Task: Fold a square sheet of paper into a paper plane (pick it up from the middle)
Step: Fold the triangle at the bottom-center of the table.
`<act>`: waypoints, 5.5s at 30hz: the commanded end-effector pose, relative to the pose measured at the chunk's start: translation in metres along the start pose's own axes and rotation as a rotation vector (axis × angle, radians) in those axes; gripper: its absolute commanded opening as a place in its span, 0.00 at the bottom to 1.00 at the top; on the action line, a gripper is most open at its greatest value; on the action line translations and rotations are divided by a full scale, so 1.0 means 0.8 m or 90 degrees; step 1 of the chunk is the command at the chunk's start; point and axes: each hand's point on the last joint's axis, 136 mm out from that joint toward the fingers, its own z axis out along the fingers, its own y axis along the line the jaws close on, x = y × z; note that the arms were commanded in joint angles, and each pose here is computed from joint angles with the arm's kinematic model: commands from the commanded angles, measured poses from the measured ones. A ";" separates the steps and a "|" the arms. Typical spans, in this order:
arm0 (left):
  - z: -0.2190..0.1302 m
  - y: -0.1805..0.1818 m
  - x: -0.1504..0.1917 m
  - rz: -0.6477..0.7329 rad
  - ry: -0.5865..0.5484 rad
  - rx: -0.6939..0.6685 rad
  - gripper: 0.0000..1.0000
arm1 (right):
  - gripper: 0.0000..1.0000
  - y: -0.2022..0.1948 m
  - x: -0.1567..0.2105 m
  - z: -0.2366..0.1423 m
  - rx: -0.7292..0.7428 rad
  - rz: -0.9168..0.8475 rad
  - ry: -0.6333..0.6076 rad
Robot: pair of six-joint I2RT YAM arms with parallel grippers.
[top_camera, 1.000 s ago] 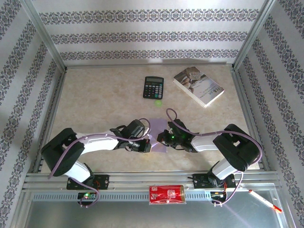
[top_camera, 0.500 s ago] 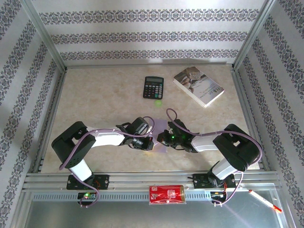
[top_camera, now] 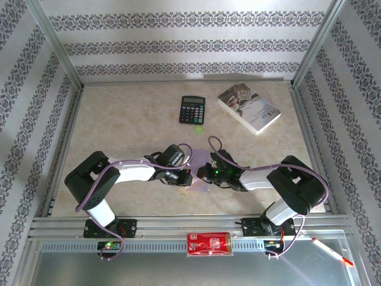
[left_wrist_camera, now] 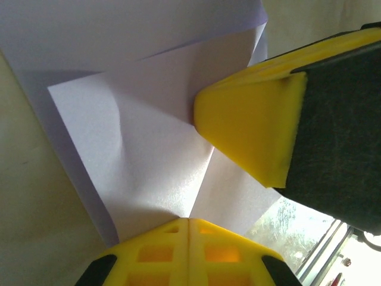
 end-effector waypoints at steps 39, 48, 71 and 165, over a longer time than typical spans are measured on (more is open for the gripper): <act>-0.049 -0.021 0.033 0.020 -0.006 0.053 0.00 | 0.01 -0.079 0.018 -0.003 0.133 0.026 0.029; -0.016 -0.017 0.020 0.009 0.025 0.051 0.00 | 0.01 -0.077 0.018 -0.003 0.131 0.024 0.031; 0.006 0.061 0.079 -0.097 0.108 -0.026 0.00 | 0.15 0.023 0.010 -0.018 -0.007 -0.035 0.031; -0.009 0.087 0.092 -0.093 0.165 -0.102 0.00 | 0.07 0.030 0.044 0.023 0.020 -0.022 0.054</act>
